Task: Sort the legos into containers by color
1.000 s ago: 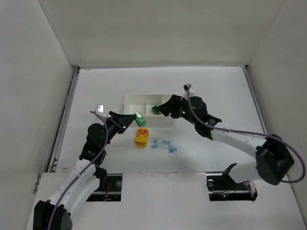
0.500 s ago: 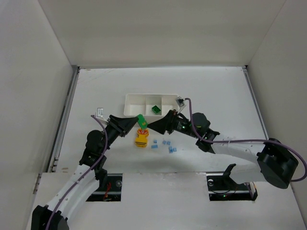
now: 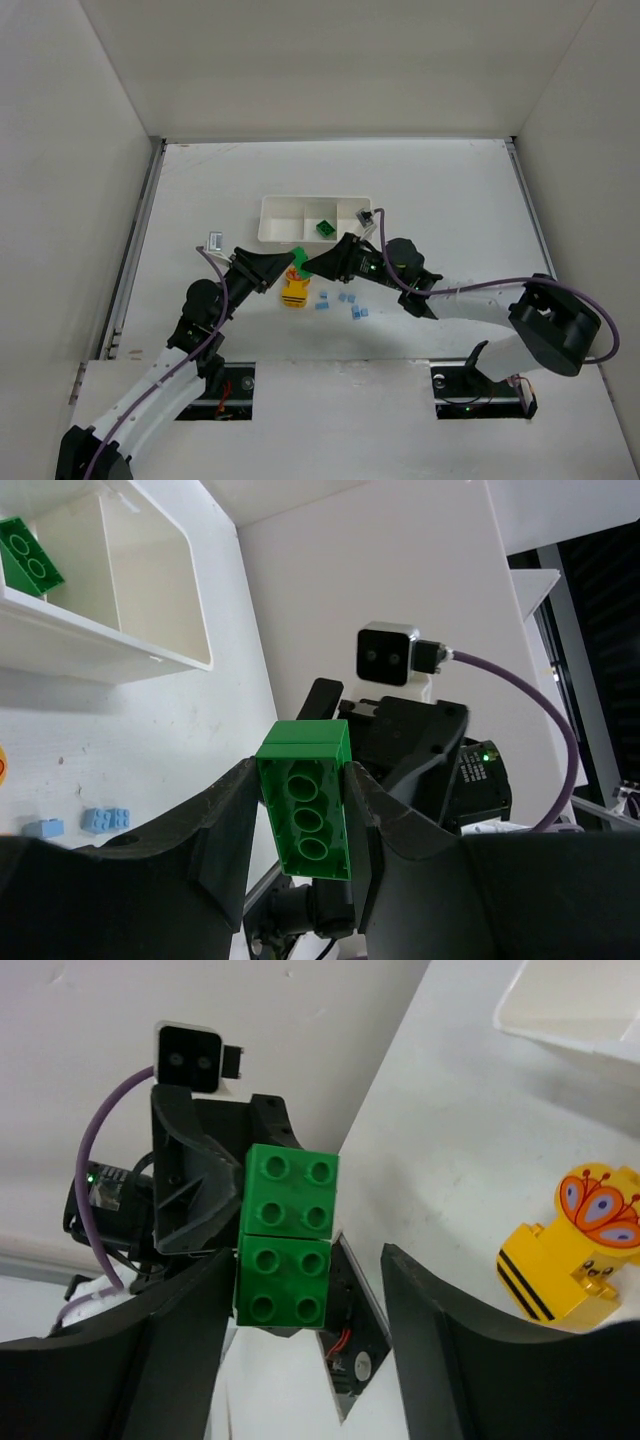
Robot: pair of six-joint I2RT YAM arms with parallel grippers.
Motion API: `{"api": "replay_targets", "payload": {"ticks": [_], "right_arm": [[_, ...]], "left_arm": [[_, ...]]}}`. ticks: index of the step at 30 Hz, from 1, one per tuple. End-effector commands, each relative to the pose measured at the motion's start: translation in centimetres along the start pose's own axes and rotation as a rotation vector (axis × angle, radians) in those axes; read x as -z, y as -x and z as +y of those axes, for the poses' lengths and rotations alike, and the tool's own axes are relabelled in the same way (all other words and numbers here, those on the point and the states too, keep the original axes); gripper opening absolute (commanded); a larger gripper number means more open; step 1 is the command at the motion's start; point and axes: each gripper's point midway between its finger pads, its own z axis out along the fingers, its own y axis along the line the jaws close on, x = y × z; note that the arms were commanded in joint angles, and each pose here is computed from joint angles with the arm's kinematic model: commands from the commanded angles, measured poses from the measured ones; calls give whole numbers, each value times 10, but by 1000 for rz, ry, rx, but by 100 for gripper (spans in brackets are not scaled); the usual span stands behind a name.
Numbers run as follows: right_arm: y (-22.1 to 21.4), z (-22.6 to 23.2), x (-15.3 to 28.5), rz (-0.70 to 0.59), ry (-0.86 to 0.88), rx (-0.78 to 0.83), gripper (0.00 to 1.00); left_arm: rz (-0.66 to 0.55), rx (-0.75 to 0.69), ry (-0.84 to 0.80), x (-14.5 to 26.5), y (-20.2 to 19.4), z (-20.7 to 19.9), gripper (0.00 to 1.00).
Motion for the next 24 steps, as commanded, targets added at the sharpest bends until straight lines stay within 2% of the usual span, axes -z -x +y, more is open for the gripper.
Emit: {"api": "replay_targets", "payload": {"ticks": [1,10,24], "right_arm": [[5,22,-3,-32,79,10,60],[4,27,-2,-25,103,7,35],[48,16,18,-99,57,32,33]], "left_arm": [[-40,-10,-88,1,8,-21,15],[-37,-14,-70,0,6,-14,14],[-14,-53,-44,0,5,-4,12]]}}
